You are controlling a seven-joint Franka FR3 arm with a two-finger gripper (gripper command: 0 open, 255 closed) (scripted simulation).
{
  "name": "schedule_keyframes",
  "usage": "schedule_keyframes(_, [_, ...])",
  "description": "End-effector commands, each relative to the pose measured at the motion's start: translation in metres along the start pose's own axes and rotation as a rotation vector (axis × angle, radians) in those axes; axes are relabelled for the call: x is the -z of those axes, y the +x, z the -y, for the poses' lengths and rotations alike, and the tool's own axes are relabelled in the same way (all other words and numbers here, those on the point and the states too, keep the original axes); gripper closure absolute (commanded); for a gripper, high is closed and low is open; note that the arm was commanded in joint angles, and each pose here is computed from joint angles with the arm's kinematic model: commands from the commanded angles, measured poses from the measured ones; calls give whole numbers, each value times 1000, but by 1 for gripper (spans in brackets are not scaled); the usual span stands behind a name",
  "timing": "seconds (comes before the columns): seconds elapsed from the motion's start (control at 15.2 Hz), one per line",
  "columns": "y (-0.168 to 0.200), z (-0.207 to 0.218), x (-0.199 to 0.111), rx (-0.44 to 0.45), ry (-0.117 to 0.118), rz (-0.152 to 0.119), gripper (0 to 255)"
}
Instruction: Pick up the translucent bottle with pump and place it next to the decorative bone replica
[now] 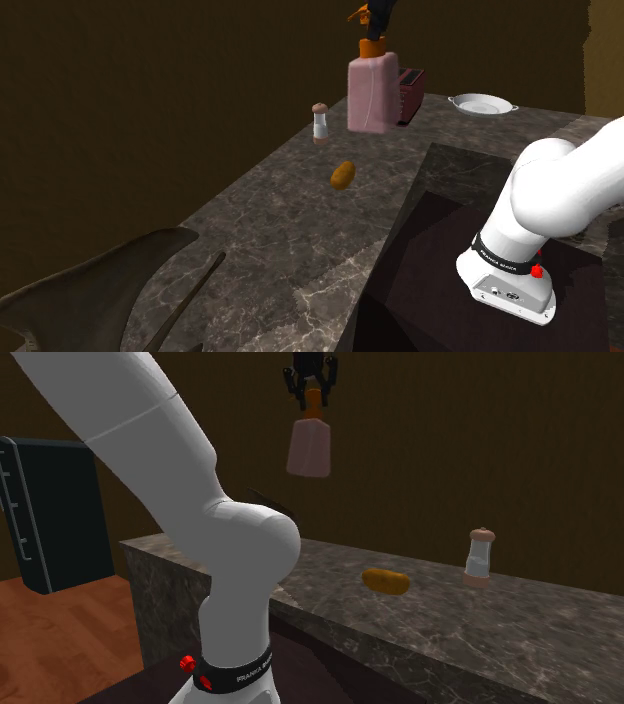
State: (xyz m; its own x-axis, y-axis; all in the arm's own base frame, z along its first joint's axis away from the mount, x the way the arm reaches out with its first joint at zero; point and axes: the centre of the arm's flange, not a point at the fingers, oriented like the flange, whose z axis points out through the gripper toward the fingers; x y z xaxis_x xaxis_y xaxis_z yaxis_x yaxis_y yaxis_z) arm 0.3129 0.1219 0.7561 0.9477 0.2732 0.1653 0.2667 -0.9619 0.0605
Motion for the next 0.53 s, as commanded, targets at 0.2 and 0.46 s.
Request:
schedule_keyframes(0.2, [17,64,1,-1,0,0,255])
schedule_keyframes(0.46, [33,114,1,-1,0,0,255])
